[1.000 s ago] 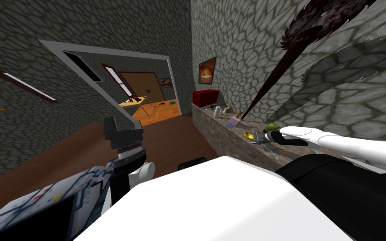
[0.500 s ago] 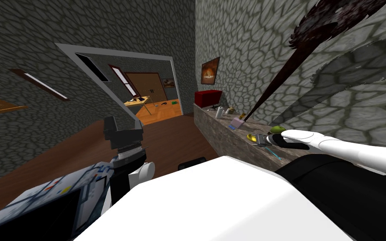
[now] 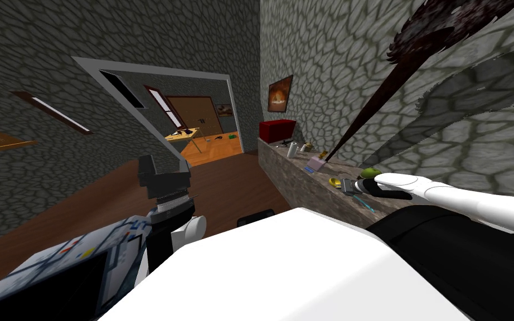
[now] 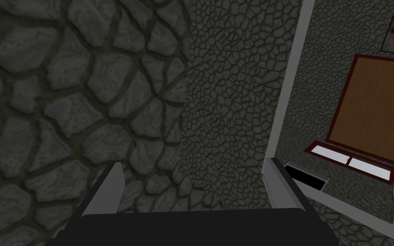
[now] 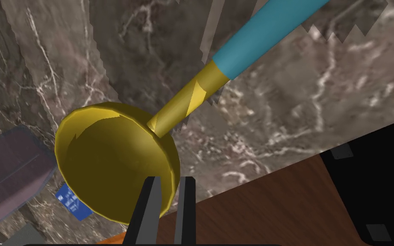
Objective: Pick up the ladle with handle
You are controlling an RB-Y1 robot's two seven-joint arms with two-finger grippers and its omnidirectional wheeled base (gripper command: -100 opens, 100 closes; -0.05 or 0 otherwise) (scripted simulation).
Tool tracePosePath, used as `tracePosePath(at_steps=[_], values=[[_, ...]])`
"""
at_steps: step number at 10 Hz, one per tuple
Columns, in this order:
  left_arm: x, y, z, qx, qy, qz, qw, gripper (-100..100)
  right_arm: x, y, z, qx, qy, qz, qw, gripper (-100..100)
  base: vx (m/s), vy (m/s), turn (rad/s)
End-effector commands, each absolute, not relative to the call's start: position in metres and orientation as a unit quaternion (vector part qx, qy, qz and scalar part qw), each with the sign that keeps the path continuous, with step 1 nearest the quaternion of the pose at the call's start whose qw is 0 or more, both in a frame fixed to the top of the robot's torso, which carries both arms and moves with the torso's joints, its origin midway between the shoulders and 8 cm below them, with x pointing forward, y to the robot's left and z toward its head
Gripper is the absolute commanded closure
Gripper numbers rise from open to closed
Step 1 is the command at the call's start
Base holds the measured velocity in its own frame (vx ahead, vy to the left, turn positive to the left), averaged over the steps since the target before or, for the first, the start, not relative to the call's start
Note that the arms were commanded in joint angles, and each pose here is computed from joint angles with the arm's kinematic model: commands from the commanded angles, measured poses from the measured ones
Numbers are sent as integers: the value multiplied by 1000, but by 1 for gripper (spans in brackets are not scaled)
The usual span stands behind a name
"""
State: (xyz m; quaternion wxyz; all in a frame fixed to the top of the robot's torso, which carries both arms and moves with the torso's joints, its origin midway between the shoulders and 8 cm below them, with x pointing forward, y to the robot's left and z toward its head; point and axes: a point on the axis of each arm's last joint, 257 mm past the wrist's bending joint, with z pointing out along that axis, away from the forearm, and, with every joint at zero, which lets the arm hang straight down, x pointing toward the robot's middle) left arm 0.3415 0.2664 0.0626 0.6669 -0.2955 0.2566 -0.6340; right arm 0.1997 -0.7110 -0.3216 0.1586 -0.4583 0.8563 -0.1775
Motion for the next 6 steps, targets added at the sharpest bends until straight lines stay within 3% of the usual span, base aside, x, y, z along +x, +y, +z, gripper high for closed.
tracePosePath(at_steps=[1, 2, 3, 5, 6], values=[[341, 266, 63, -296, 257, -634, 667, 0, 200, -711, -322, -458, 856, -177, 159, 100, 0, 0, 0], [341, 266, 63, -296, 257, -634, 667, 0, 200, -711, -322, -458, 856, -177, 159, 0, 0, 0, 0], [341, 266, 63, -296, 257, -634, 667, 0, 212, -708, -311, -467, 851, -177, 161, 100, -18, 7, -137], [341, 266, 63, -296, 257, -634, 667, 0, 214, -708, -309, -469, 850, -177, 162, 100, -17, 11, -98], [341, 266, 63, -296, 257, -634, 667, 0, 214, -708, -309, -468, 850, -177, 162, 0, 0, 0, 0]])
